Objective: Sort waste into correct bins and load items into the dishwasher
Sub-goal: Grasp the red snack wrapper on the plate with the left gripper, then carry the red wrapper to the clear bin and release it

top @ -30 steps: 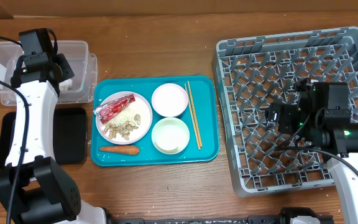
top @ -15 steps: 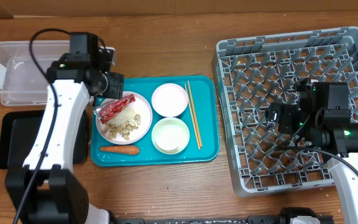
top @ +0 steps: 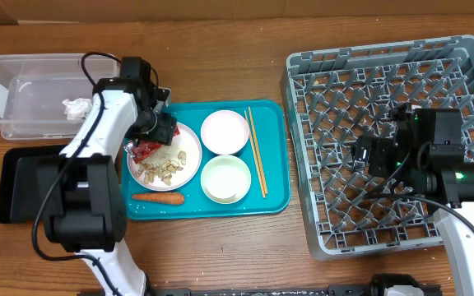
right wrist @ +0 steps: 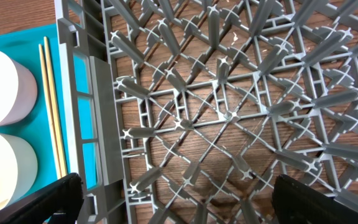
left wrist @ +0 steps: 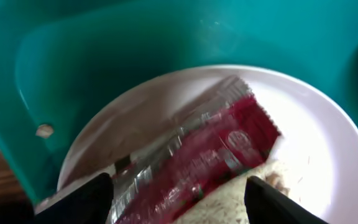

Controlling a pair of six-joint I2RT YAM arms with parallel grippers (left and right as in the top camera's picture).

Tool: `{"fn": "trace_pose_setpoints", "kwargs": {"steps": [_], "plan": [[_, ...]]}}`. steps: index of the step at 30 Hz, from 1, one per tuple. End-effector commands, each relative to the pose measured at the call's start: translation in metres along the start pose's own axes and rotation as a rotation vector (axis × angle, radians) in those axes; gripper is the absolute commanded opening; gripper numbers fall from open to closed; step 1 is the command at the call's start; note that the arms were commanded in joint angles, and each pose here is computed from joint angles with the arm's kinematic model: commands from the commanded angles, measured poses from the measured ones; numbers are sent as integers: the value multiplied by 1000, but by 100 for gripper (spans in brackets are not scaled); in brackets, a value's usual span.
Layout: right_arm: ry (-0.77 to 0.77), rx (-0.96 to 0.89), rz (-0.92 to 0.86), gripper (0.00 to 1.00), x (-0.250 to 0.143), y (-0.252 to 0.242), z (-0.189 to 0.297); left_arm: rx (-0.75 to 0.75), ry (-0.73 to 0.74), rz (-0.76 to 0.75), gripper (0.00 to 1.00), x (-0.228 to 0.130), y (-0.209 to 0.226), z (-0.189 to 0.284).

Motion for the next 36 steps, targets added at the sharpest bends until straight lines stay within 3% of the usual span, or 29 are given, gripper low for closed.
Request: {"fn": "trace_pose_setpoints", "kwargs": {"steps": [1, 3, 8, 10, 12, 23, 31, 36], "plan": [[-42, 13, -2, 100, 7, 2, 9, -8, 4, -51, 70, 5, -5, -14], [-42, 13, -2, 100, 7, 2, 9, 2, 5, -54, 67, 6, -5, -19], [-42, 13, -2, 100, 7, 2, 9, 24, 11, -53, 36, 7, -3, -21], [-42, 13, -2, 100, 7, 2, 9, 28, 14, -53, 16, 6, -3, -21], [-42, 13, -2, 100, 7, 2, 9, 44, 20, -53, 4, 6, -1, -21], [-41, 13, -2, 100, 7, 2, 9, 130, -12, -37, 4, 16, 6, 11], [-42, 13, -2, 100, 7, 2, 9, 275, -215, 26, 4, 33, 15, 103], [-42, 13, -2, 100, 7, 2, 9, 408, -340, 99, 4, 37, 33, 135]]}}
Point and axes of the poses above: each gripper's point midway between its finger pads, its own z axis back along the fingers, its own y axis along the line the jaws close on, x = y × z, the point moved 10 cm from there along z, back along the fingers, and after that the axes turned 8 degrees about -z, right-handed, at the moved point
